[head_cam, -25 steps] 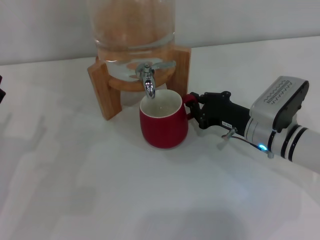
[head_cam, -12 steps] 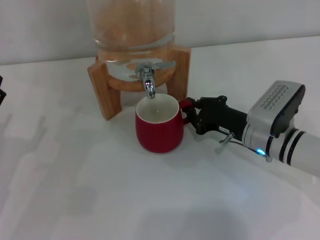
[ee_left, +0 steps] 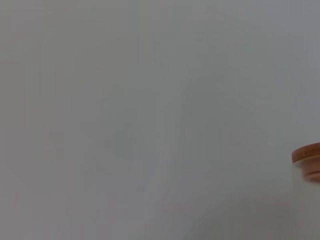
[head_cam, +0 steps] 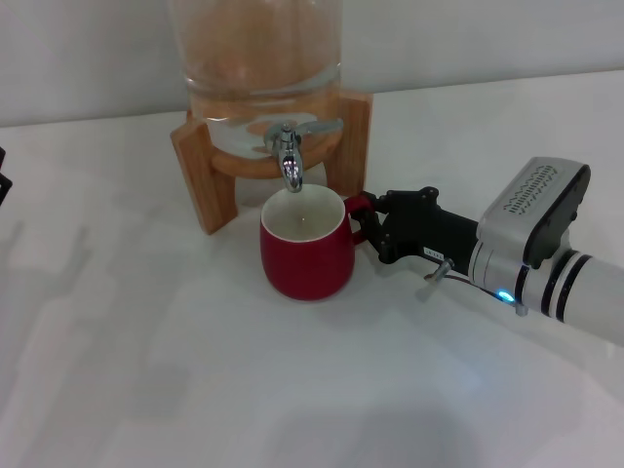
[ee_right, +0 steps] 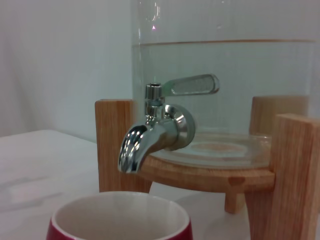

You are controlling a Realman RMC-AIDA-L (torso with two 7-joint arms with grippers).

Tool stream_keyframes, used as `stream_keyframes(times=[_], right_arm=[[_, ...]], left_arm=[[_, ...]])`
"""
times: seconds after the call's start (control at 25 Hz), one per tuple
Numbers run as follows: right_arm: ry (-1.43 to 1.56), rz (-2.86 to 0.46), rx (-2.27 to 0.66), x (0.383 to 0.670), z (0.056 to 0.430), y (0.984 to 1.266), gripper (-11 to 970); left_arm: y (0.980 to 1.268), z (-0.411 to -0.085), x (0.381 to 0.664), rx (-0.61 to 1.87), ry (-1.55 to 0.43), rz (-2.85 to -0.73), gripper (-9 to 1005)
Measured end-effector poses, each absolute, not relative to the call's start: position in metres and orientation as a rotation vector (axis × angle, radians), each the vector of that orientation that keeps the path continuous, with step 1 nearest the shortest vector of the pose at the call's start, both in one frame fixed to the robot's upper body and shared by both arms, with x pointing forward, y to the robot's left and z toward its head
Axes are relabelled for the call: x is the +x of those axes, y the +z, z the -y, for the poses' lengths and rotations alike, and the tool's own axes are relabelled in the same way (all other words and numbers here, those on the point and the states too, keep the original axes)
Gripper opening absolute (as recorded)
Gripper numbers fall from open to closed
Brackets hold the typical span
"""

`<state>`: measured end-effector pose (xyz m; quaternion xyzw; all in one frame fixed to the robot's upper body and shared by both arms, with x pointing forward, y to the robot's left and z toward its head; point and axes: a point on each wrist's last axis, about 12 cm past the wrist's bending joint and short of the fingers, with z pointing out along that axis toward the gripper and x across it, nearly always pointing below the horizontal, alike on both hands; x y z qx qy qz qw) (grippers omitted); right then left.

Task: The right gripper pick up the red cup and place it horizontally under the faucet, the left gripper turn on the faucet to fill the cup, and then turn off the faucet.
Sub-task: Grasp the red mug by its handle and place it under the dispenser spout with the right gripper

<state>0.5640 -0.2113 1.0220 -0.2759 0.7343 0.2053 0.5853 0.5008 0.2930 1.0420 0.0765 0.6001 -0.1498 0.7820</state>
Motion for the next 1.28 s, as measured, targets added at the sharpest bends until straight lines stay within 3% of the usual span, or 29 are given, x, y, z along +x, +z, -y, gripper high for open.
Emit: stream_keyframes(times=[0.96, 1.28], right_arm=[[0.462, -1.736, -0.659, 0.5646, 0.2114, 1.0194, 276], [0.461, -1.740, -0.651, 0.5661, 0.2099, 1.0199, 278]], left_arm=[[1.0422, -0.2913, 0.5003, 0.179, -0.333, -1.293, 880], [1.0425, -0.2911, 0.5007, 0.180, -0.334, -1.292, 880]])
